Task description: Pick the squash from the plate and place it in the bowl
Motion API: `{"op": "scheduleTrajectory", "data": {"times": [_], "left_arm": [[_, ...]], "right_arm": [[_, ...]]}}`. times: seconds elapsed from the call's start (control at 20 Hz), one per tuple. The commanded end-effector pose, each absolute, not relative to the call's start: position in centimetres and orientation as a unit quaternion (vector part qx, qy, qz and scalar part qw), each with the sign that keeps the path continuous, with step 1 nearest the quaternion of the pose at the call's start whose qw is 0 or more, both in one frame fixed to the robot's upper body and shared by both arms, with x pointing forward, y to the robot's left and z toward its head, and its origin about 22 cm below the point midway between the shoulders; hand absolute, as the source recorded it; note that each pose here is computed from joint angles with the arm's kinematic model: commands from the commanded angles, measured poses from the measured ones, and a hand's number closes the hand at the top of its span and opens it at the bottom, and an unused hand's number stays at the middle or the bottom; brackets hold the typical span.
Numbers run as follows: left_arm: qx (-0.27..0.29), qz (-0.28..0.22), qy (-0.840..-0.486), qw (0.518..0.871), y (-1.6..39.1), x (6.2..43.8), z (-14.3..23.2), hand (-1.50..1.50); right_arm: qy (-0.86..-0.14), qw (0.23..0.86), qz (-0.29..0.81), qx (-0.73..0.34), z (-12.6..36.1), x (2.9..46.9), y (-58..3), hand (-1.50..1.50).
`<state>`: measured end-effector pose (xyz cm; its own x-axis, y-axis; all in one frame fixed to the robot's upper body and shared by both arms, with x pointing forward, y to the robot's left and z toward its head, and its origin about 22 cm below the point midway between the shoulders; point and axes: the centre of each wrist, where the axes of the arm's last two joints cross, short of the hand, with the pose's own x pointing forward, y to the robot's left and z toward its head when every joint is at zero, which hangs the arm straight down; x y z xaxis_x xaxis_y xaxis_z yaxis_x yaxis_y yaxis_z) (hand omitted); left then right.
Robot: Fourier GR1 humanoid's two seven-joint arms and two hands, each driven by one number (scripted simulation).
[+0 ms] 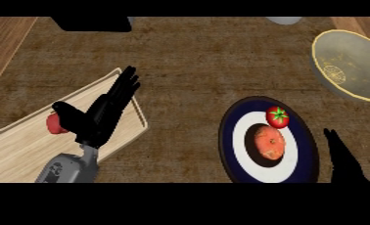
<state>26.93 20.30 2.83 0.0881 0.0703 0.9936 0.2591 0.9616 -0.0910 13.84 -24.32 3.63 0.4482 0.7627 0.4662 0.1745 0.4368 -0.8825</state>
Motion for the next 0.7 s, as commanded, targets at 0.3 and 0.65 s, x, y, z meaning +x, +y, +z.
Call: {"op": "scheduleTrajectory", "data": {"times": [0.3,0.65], "left_arm": [[-0.128,-0.056,-0.672,0.727,19.2,26.2,3.0,0.00],[-0.123,-0.059,-0.672,0.728,19.4,27.3,2.4,0.00]], "right_arm": [[-0.328,0.777,0.235,-0.483,9.5,18.5,-17.0,-1.50],[-0.263,0.805,0.246,-0.471,8.8,21.9,-16.5,-1.50]]}}
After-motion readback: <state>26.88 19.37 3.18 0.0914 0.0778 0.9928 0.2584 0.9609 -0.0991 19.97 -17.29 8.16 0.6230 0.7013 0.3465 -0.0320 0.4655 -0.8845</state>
